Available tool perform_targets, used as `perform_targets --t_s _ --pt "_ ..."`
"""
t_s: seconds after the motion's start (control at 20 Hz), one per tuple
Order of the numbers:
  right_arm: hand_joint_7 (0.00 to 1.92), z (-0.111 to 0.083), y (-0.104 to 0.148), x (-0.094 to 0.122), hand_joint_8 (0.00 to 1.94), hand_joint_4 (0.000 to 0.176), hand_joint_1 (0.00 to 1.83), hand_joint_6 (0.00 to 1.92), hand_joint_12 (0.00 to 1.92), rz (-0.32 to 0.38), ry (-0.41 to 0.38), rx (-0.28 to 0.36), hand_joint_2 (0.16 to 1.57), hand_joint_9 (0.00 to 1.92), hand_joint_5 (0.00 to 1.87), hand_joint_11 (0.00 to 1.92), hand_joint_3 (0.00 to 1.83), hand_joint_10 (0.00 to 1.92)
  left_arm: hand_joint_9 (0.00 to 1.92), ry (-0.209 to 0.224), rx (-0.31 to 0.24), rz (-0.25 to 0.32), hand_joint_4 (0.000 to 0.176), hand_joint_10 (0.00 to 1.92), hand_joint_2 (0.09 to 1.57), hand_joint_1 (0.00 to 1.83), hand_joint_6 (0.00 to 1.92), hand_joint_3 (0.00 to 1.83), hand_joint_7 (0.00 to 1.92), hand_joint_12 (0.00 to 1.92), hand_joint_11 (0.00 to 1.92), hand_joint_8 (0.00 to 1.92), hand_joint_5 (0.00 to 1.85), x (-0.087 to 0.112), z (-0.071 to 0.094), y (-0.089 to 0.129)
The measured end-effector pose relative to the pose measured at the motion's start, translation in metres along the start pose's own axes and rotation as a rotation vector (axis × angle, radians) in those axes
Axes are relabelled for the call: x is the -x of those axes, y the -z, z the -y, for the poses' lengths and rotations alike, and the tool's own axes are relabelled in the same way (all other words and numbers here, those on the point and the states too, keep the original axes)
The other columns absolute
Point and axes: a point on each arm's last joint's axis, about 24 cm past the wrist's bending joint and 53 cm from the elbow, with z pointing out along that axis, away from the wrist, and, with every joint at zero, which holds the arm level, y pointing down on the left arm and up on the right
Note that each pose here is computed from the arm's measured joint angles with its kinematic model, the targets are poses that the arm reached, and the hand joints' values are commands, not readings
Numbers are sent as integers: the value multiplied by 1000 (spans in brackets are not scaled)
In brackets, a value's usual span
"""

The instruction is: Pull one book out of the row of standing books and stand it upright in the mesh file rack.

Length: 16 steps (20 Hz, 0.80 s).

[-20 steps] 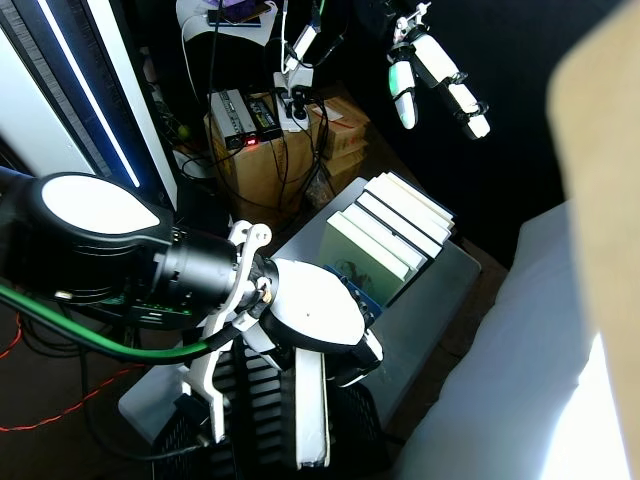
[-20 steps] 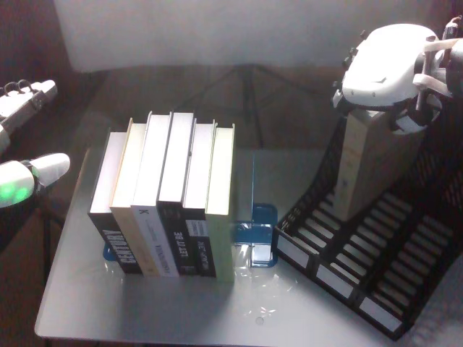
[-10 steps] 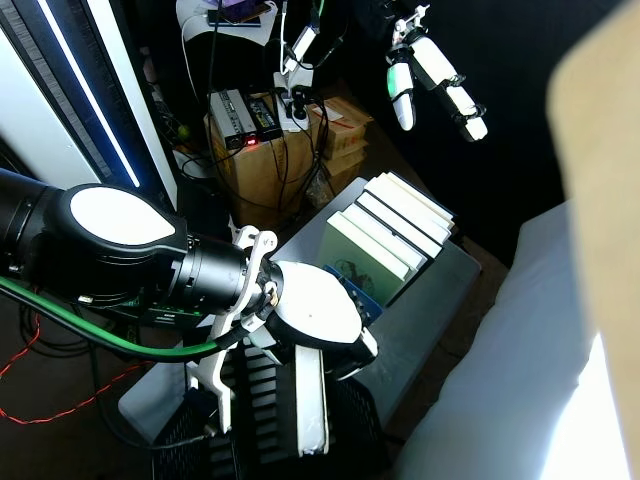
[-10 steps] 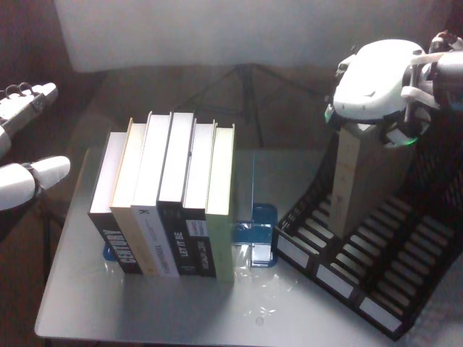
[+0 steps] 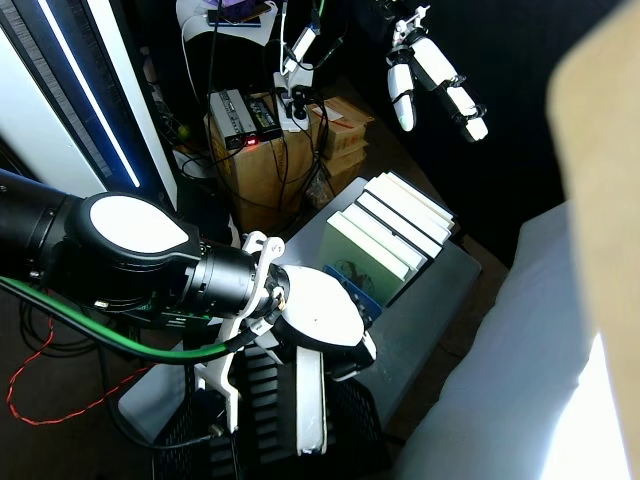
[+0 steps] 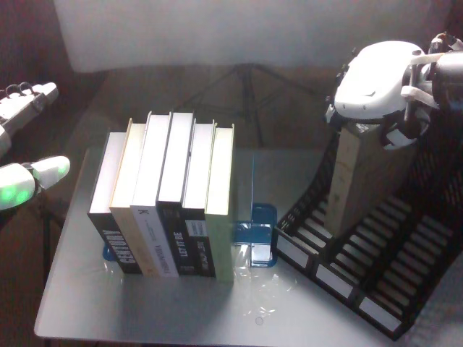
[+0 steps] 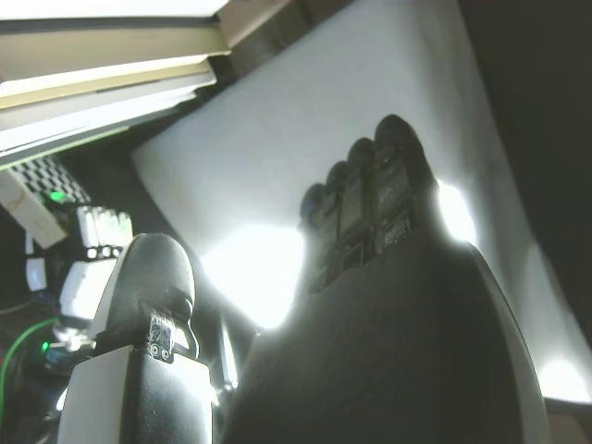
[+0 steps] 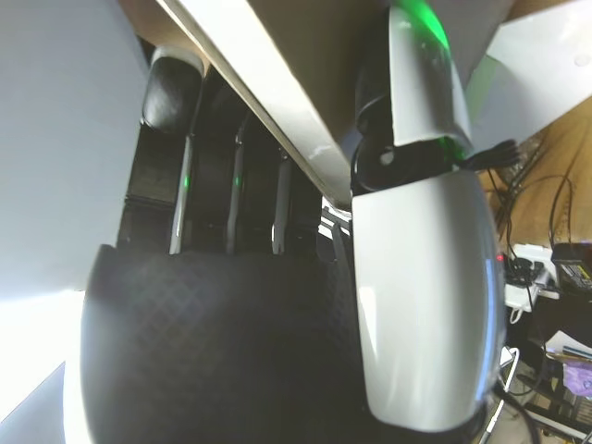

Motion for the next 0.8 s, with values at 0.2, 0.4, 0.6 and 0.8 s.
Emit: perform_targets --t_s 0.2,0.4,0.6,0.8 --pt "833 0 0 -1 1488 0 1231 979 1920 -3 8 2 1193 705 870 538 2 1559 0 2 3 -5 0 0 1357 500 5 1 0 0 0 0 44 -3 -2 0" --pt "852 3 1 -1 1423 0 1216 1001 1921 -4 11 0 1186 684 880 450 0 1501 0 2 2 -4 0 0 1361 462 1 3 0 0 0 0 37 -3 -2 0" --pt "836 9 1 0 1447 0 1211 1042 1921 -4 8 -11 1196 649 853 415 3 1492 0 5 2 -4 0 0 1356 512 4 0 0 0 0 0 48 -4 -2 0" --pt "802 12 0 -5 1538 0 1218 995 1914 -12 5 -16 1208 660 846 555 3 1646 0 7 0 -4 0 0 1357 495 3 0 0 0 0 0 46 -4 -2 -1"
